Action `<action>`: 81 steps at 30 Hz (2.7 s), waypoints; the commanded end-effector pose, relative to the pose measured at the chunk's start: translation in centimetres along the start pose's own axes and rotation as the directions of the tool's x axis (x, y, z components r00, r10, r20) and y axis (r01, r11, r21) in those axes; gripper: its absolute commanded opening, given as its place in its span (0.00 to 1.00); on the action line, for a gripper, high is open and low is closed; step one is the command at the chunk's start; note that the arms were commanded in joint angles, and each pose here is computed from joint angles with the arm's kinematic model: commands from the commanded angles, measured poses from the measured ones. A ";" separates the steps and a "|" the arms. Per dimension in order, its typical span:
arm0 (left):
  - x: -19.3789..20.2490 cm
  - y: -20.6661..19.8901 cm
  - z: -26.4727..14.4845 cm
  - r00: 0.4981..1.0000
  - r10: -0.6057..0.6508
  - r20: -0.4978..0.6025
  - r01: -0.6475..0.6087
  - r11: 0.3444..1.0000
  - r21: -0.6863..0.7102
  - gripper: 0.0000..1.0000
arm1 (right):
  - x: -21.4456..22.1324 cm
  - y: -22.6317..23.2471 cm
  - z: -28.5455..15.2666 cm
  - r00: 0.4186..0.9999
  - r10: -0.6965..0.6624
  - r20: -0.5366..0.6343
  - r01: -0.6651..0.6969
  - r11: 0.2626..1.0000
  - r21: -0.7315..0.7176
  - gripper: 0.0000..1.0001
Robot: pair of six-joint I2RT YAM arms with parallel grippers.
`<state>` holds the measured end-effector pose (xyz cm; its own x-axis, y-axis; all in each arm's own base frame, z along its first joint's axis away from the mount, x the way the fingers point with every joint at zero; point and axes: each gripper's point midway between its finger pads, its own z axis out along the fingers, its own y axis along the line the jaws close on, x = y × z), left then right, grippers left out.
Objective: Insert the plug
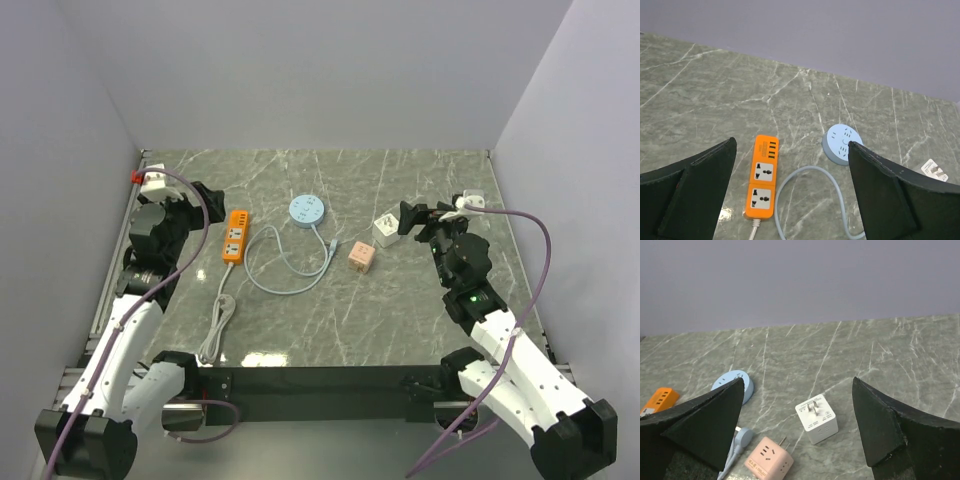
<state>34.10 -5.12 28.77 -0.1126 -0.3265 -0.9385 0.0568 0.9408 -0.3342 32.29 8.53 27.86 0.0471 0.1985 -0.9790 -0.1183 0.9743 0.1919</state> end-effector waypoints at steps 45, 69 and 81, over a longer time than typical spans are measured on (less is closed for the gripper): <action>-1.1 -3.6 1.9 0.998 -0.008 0.058 -0.004 0.980 0.200 0.99 | 18.2 -1.8 9.2 0.726 -0.126 -0.676 0.137 0.990 -0.038 0.91; 0.1 -3.7 2.9 1.000 0.003 0.007 -0.004 0.976 0.216 0.99 | 20.5 -1.0 9.2 0.628 -0.204 -0.751 0.216 0.973 -0.083 0.90; -0.1 -3.7 2.8 1.000 0.003 0.012 -0.006 0.978 0.210 0.99 | 22.0 -1.8 8.5 0.560 -0.174 -0.810 0.220 0.974 -0.057 0.79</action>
<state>36.68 -8.89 27.02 -0.1723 -0.3270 -0.9292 0.2355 0.9023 -0.3612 41.30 11.86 5.62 -0.7607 -0.1566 -0.6299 -0.1662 0.9851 -0.0443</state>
